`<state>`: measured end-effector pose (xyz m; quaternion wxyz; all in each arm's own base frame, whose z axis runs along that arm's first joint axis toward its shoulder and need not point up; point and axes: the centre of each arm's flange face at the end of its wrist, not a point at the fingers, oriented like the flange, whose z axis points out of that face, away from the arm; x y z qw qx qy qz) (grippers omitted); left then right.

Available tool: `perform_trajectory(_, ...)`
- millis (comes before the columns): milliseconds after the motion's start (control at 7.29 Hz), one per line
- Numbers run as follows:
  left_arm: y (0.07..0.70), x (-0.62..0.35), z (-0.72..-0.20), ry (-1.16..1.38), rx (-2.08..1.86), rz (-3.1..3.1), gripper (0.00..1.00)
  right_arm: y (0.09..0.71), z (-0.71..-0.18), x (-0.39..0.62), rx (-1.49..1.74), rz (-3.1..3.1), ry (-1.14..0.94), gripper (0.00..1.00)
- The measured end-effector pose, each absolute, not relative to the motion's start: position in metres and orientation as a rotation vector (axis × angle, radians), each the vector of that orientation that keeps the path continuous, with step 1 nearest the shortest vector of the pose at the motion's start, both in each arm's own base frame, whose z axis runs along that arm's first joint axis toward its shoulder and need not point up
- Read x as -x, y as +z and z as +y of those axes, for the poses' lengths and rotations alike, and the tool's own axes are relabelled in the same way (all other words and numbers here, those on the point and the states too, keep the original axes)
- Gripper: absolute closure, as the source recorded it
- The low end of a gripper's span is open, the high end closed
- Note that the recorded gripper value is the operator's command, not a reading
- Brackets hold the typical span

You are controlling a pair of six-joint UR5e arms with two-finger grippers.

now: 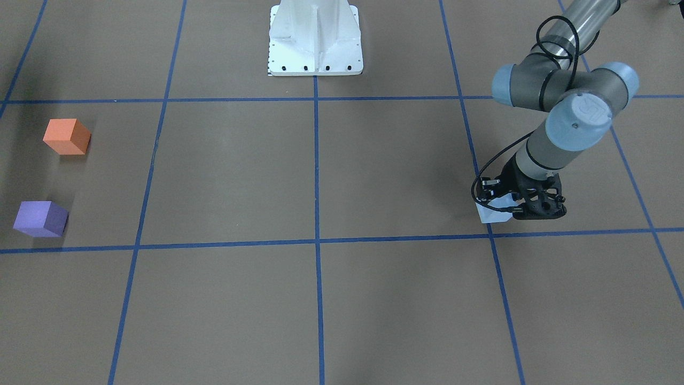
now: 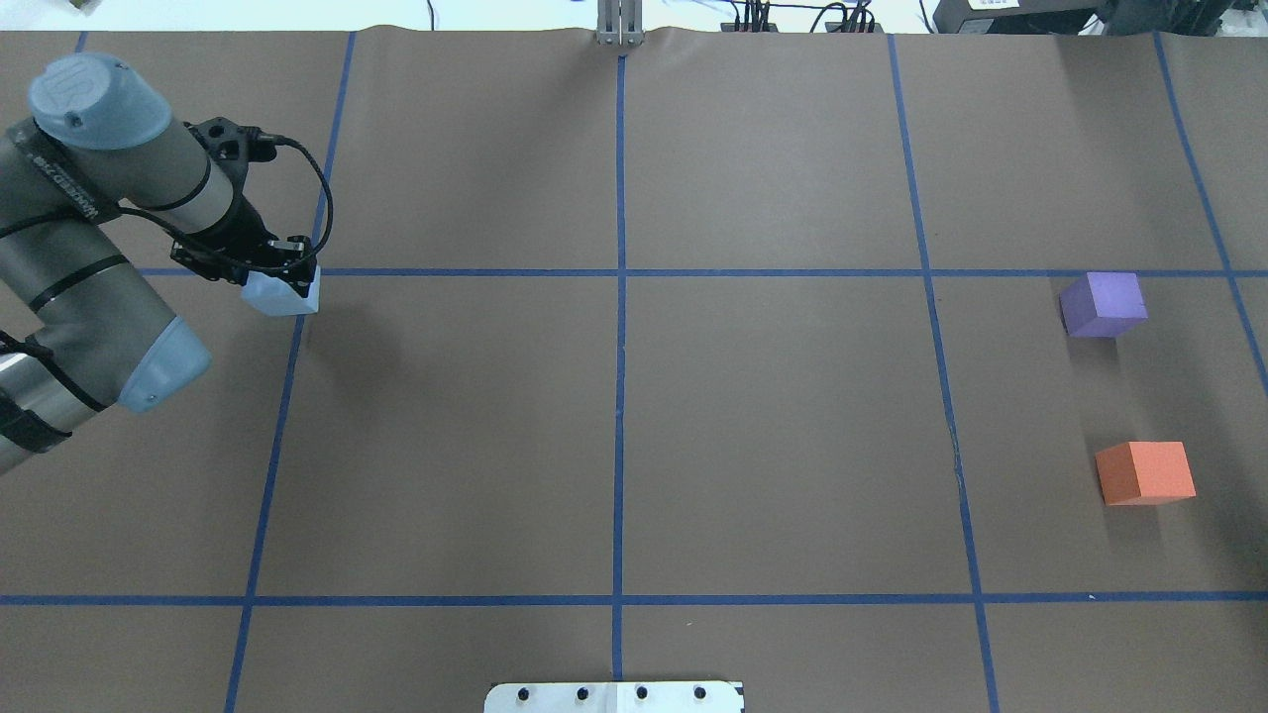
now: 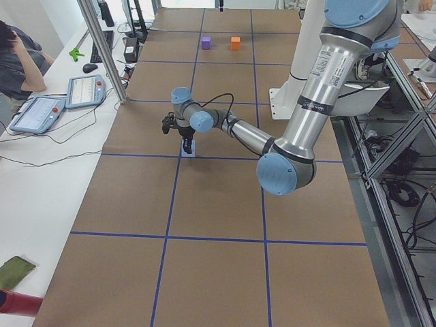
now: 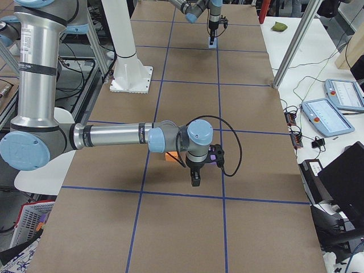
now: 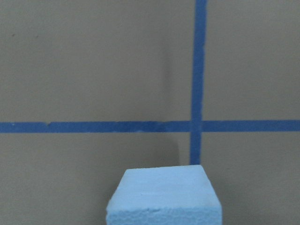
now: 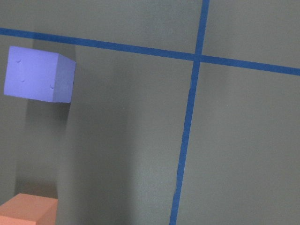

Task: Place blue block between orange and purple blocks
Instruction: 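Carry the light blue cube to the table center and release it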

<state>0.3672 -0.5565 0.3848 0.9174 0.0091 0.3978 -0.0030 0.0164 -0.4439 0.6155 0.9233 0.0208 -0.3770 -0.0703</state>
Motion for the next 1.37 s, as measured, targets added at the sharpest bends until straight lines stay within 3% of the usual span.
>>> perform_trajectory(274, 0.295, -0.452, -0.526, -0.062, 0.009, 0.856, 0.79, 0.611, -0.446, -0.012, -0.079, -0.778, -0.171, 0.0)
perform_trajectory(548, 0.198, -0.538, -0.475, -0.046, -0.011, 0.803, 0.62, 0.611, -0.447, -0.009, -0.091, -0.779, -0.18, 0.0)
perform_trajectory(685, 0.171, -0.565, -0.455, -0.036, -0.016, 0.788, 0.51, 0.611, -0.447, -0.009, -0.093, -0.779, -0.182, 0.0)
perform_trajectory(823, 0.158, -0.588, -0.444, -0.034, -0.012, 0.777, 0.2, 0.611, -0.447, -0.008, -0.093, -0.779, -0.184, 0.0)
perform_trajectory(960, 0.154, -0.606, -0.443, -0.032, -0.015, 0.776, 0.01, 0.611, -0.447, -0.008, -0.094, -0.779, -0.186, 0.0)
perform_trajectory(1371, 0.152, -0.615, -0.453, -0.031, -0.043, 0.816, 0.01, 0.602, -0.451, -0.004, -0.128, -0.792, -0.206, 0.0)
